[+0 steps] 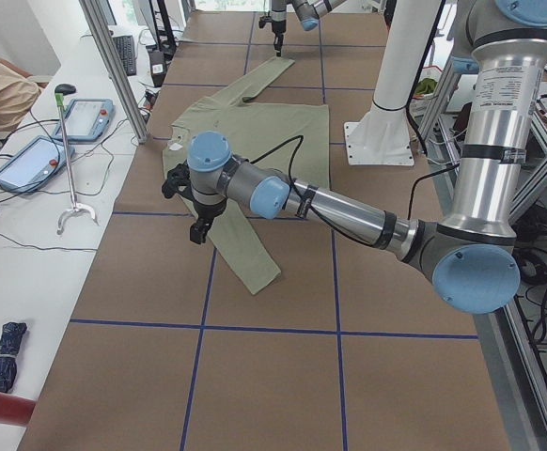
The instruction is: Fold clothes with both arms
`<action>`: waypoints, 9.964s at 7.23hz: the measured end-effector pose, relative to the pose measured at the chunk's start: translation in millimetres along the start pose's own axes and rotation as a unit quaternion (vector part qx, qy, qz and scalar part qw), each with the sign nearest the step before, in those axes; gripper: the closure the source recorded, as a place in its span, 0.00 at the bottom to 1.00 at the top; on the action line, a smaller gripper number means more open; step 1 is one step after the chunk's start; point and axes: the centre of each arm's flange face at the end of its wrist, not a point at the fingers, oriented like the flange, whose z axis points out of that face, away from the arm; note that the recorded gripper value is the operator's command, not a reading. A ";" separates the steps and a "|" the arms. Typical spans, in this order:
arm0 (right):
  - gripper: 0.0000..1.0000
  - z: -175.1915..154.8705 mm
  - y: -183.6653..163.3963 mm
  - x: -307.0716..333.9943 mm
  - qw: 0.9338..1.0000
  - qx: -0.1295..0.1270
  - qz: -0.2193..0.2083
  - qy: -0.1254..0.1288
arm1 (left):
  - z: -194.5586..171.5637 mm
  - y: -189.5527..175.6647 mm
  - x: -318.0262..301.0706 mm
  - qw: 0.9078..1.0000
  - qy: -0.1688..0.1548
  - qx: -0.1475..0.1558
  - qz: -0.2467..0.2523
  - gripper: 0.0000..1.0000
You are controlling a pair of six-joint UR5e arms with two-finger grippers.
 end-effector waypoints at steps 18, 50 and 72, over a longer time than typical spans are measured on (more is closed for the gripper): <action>1.00 -49.0 0.5 -54.4 0.999 0.034 -0.017 -0.040 | 0.5 0.7 -0.2 1.000 0.002 -0.001 -0.001 0.00; 0.01 -83.9 32.3 -684.0 0.963 0.186 0.116 -0.160 | 223.3 89.9 -63.4 0.984 0.061 -0.105 -0.133 0.19; 0.00 -155.3 -79.6 -307.8 0.986 0.155 0.027 -0.057 | 76.5 -109.5 241.1 0.936 0.253 -0.074 -0.231 1.00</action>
